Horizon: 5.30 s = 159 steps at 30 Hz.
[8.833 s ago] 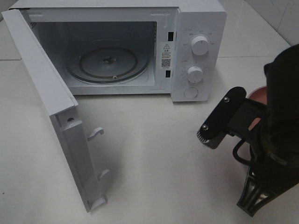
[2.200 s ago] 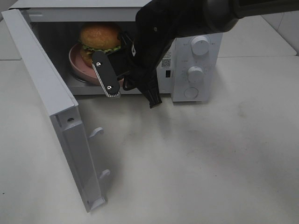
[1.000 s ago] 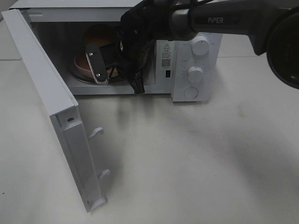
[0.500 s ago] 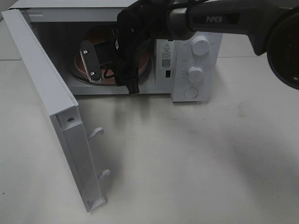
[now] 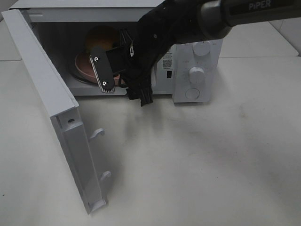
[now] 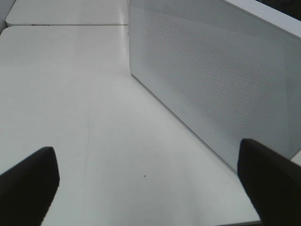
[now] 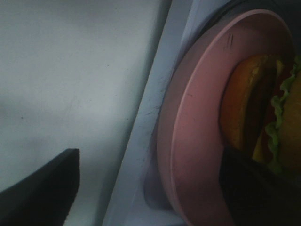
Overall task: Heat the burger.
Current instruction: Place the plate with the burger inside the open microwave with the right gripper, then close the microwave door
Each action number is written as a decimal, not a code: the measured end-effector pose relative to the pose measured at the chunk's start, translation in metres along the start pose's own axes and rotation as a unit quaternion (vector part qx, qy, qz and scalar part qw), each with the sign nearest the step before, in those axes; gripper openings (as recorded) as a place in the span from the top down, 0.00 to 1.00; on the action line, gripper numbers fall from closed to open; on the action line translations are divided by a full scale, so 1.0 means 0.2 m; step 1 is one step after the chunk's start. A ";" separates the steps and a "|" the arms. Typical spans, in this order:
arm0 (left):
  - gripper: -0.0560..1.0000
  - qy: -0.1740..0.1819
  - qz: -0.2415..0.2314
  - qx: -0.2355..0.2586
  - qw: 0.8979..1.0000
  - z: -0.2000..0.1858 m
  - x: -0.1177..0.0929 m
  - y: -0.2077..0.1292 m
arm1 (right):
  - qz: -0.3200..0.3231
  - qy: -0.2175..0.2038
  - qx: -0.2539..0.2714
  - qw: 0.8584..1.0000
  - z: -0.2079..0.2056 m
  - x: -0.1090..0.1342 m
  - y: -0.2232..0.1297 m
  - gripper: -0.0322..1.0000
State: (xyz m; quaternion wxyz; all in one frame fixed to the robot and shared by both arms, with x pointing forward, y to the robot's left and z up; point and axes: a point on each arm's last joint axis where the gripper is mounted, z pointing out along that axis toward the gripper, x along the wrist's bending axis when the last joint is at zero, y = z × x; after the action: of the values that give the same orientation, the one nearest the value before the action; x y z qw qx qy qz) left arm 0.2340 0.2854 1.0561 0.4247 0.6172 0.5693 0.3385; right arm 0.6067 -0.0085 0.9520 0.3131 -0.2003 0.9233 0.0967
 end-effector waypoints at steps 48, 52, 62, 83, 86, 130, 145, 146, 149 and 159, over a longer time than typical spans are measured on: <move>0.03 0.000 0.000 0.000 1.000 0.00 0.00 0.00 | 0.453 0.089 0.141 0.876 -0.92 0.30 -0.21 0.23; 0.03 0.000 0.000 0.000 1.000 0.00 0.00 0.00 | 0.483 0.100 0.161 0.855 -0.96 0.32 -0.22 0.23; 0.03 0.000 0.000 0.000 1.000 0.00 0.00 0.00 | 0.511 0.143 0.217 0.819 -1.06 0.39 -0.25 0.23; 0.03 0.000 0.000 0.000 1.000 0.00 0.00 0.00 | 0.652 0.093 0.205 0.724 -1.32 0.63 -0.55 0.23; 0.03 0.000 0.000 0.000 1.000 0.00 0.00 0.00 | 0.677 0.075 0.206 0.702 -1.37 0.69 -0.60 0.23; 0.03 0.000 0.000 0.000 1.000 0.00 0.00 0.00 | 0.764 -0.267 0.014 0.587 -1.85 1.52 -0.52 0.23; 0.03 0.000 0.000 0.000 1.000 0.00 0.00 0.00 | 0.763 -0.271 0.009 0.586 -1.86 1.53 -0.51 0.23; 0.03 0.000 0.000 0.000 1.000 0.00 0.00 0.00 | 0.763 -0.271 0.009 0.586 -1.86 1.53 -0.51 0.23; 0.03 0.000 0.000 0.000 1.000 0.00 0.00 0.00 | 0.763 -0.271 0.009 0.586 -1.86 1.53 -0.51 0.23; 0.03 0.000 0.000 0.000 1.000 0.00 0.00 0.00 | 0.763 -0.271 0.009 0.586 -1.86 1.53 -0.51 0.23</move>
State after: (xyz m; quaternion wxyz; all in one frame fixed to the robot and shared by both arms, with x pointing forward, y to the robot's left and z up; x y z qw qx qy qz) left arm 0.2340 0.2854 1.0561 0.4247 0.6172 0.5693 0.3385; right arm 0.2293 -0.3082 1.0494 0.3618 0.6164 0.6102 0.3419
